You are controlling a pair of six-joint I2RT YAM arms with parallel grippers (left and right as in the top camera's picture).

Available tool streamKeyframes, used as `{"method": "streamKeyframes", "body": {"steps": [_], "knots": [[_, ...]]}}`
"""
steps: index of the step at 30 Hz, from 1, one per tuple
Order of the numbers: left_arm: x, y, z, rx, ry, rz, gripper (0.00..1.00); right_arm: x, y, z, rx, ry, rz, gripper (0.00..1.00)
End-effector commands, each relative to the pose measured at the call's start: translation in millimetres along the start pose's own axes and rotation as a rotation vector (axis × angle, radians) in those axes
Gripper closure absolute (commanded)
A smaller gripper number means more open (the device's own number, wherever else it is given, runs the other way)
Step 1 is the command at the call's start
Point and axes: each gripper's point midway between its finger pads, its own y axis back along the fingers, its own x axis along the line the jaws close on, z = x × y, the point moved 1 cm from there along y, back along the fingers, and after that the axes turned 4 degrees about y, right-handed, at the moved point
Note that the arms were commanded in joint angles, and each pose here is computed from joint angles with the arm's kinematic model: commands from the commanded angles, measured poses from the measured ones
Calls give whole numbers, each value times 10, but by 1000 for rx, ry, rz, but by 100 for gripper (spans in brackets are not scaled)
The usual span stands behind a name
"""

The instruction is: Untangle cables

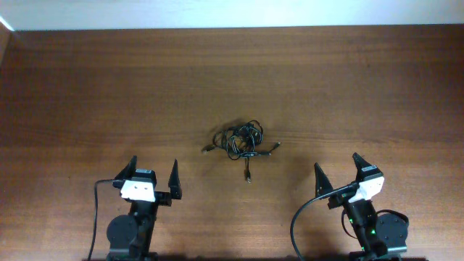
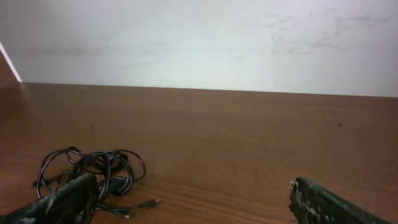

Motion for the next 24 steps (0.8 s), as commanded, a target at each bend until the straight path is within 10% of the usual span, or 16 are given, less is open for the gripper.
{"method": "streamKeyframes", "body": {"steps": [1, 24], "knots": [[-19, -2, -20, -2, -16, -11, 1, 4, -1, -20, 1, -3, 0, 1], [-88, 39, 217, -56, -14, -46, 1, 52, 30, 202, -56, 6, 25, 1]]}}
